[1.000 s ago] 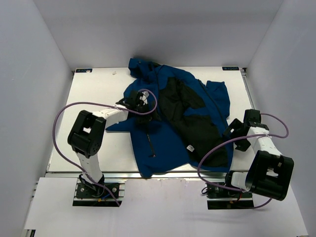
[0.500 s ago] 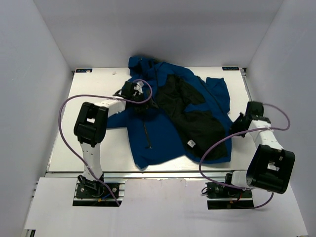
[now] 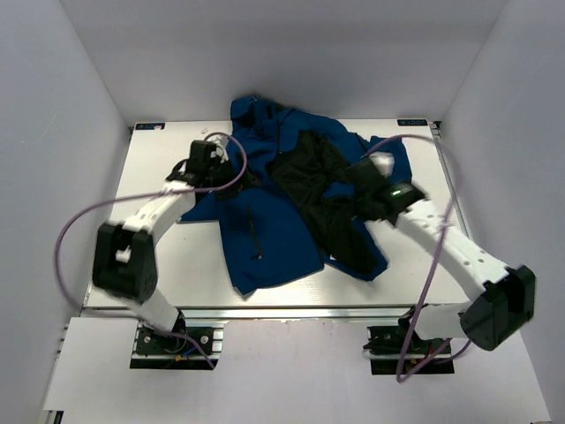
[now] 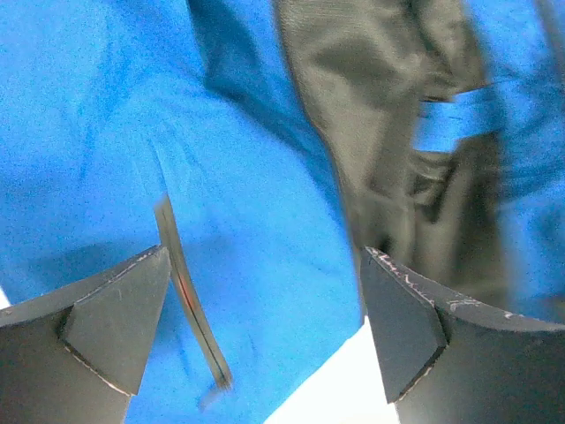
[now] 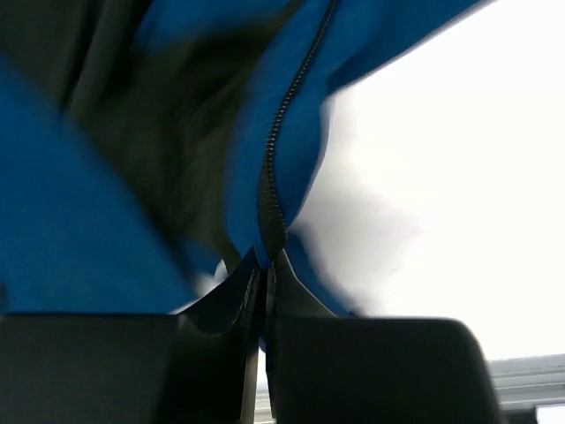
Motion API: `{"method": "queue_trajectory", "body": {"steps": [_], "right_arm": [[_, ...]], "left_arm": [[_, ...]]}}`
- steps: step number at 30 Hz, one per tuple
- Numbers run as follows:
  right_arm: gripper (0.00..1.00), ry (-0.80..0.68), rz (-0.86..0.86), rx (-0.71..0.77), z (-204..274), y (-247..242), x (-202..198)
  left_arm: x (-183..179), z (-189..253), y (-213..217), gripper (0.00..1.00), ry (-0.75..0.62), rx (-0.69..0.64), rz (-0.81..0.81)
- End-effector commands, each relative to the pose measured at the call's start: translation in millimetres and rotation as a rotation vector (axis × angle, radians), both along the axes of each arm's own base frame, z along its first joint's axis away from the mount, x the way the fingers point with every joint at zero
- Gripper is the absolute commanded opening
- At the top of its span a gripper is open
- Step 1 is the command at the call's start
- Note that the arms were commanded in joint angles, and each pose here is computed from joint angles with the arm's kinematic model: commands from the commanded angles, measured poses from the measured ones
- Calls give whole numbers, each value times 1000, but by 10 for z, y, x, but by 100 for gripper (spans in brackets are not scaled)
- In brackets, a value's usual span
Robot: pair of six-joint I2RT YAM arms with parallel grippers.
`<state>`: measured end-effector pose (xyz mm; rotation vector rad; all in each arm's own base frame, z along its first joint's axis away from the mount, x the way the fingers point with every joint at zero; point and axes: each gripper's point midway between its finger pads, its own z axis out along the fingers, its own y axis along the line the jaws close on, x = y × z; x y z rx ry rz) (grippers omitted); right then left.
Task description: Zip up the jacket
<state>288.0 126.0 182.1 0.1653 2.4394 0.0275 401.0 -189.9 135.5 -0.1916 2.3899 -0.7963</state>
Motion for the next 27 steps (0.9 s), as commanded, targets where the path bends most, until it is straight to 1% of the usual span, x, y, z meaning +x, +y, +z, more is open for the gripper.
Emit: {"method": "queue_trajectory", "body": {"steps": [1, 2, 3, 4, 5, 6, 7, 8, 9, 10, 12, 13, 14, 15, 16, 17, 18, 19, 20, 22, 23, 26, 27], "right_arm": [[0, 99, 94, -165, -303, 442, -537], [0, 150, 147, -234, -516, 612, -649], [0, 142, 255, -269, -554, 916, -866], [8, 157, 288, -300, -634, 1044, -982], [12, 173, 390, -363, -802, 1257, -1185], [20, 161, 443, -366, -803, 1416, -1244], [38, 150, 505, -371, -840, 1556, -1307], [47, 144, 577, -365, -866, 1695, -1430], [56, 171, 616, -333, -903, 1752, -1522], [65, 140, 647, -245, -826, 1887, -1535], [76, 126, 694, -136, -727, 1865, -1616], [80, 139, 696, -121, -803, 1868, -1625], [87, 83, 700, -20, -588, 1913, -1581], [89, 87, 722, 31, -540, 1914, -1626], [89, 69, 725, 83, -471, 1804, -1628], [89, 62, 752, 111, -442, 1776, -1636], [89, 67, 782, 173, -411, 1806, -1678], [89, 69, 787, 198, -410, 1756, -1669], [89, 82, 754, 210, -471, 1606, -1605], [89, 121, 728, 246, -541, 1501, -1590], [89, 145, 694, 245, -629, 1409, -1539], [89, 169, 746, 226, -708, 1430, -1559], [89, 190, 772, 235, -716, 1470, -1596]], "left_arm": [[-394, 278, 224, 98, -16, 22, 89], [-474, 311, 259, 98, -14, 21, 101], [-530, 452, 337, 98, -55, 35, 130], [-624, 420, 389, 98, -36, 51, 142], [-666, 447, 433, 98, -41, 58, 156], [-703, 521, 508, 98, -68, 75, 184], [-754, 513, 533, 98, -66, 82, 189], [-810, 460, 559, 98, -56, 90, 193], [-847, 471, 580, 98, -62, 90, 198], [-870, 457, 581, 98, -61, 90, 194], [-948, 382, 557, 98, -40, 79, 174], [-969, 360, 539, 98, -36, 74, 161], [-1007, 289, 528, 98, -20, 72, 150], [-1027, 258, 516, 98, -12, 70, 140], [-1041, 230, 465, 98, -4, 51, 115], [-1056, 198, 424, 98, 3, 37, 96], [-1081, 129, 396, 98, 17, 29, 78], [-1072, 148, 303, 98, 6, -8, 40], [-1068, 81, 247, 98, 25, -15, 21], [-1024, 56, 158, 98, 24, -21, -3], [-1009, -36, 93, 98, 41, -2, -18], [-925, -105, -8, 98, 43, 44, -33], [-903, -225, -27, 98, 71, 61, -36]]}}
